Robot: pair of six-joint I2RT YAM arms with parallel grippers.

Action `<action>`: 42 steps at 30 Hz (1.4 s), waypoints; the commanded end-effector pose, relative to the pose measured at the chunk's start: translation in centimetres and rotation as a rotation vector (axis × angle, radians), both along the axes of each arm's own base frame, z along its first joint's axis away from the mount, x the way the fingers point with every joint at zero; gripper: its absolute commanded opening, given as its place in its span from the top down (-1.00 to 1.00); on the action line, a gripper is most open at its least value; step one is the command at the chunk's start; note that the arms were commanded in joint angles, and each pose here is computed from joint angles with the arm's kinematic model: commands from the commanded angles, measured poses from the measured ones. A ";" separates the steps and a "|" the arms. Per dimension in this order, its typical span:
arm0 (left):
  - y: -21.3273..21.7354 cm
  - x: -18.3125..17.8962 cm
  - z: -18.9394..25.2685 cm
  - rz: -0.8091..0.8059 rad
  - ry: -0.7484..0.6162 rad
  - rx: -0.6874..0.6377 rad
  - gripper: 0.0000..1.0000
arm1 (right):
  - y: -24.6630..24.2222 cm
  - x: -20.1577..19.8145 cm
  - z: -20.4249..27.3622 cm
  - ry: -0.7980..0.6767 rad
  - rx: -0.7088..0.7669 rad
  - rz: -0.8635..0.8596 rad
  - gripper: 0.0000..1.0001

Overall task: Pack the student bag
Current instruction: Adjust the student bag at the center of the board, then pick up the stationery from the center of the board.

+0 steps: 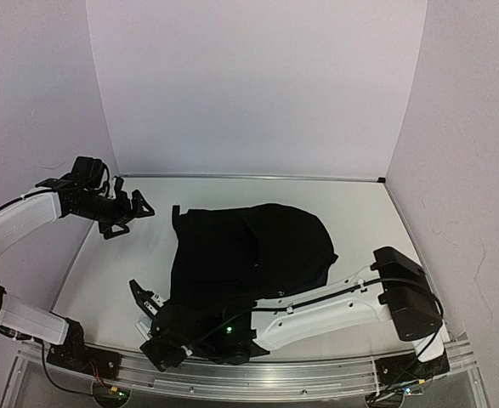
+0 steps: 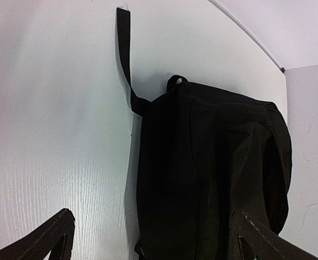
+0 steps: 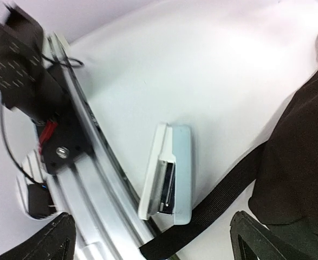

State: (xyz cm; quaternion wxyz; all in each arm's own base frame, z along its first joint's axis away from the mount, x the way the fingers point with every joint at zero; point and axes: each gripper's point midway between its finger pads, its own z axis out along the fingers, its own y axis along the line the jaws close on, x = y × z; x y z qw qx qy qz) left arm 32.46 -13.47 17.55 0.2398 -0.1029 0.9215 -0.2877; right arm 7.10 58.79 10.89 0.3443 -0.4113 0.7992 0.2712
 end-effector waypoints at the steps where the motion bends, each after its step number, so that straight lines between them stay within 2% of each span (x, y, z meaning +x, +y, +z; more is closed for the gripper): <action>1: -0.1 -0.3 1.2 0.005 -0.047 -0.035 -0.99 | 1.6 0.9 -0.3 -0.039 -0.036 0.012 -0.97; 15: -0.2 -1.1 1.2 0.011 -0.045 -0.062 -0.99 | 2.9 1.7 -7.2 -0.063 -0.196 -0.003 -0.92; 28: -0.1 -1.0 0.9 0.011 -0.039 -0.049 -0.99 | 2.9 1.8 -8.6 -0.071 -0.228 0.001 0.12; 31: 0.2 -1.0 1.3 0.018 -0.056 -0.035 -0.99 | 3.1 1.7 -7.4 -0.073 -0.206 0.011 0.34; 35: 0.6 -1.0 1.8 0.031 -0.070 -0.012 -0.99 | 3.4 1.6 -3.4 -0.081 -0.127 0.020 0.53; 42: 1.8 -0.5 3.7 0.063 -0.113 0.057 -0.99 | 1.2 2.1 7.3 -0.103 0.062 -0.028 0.59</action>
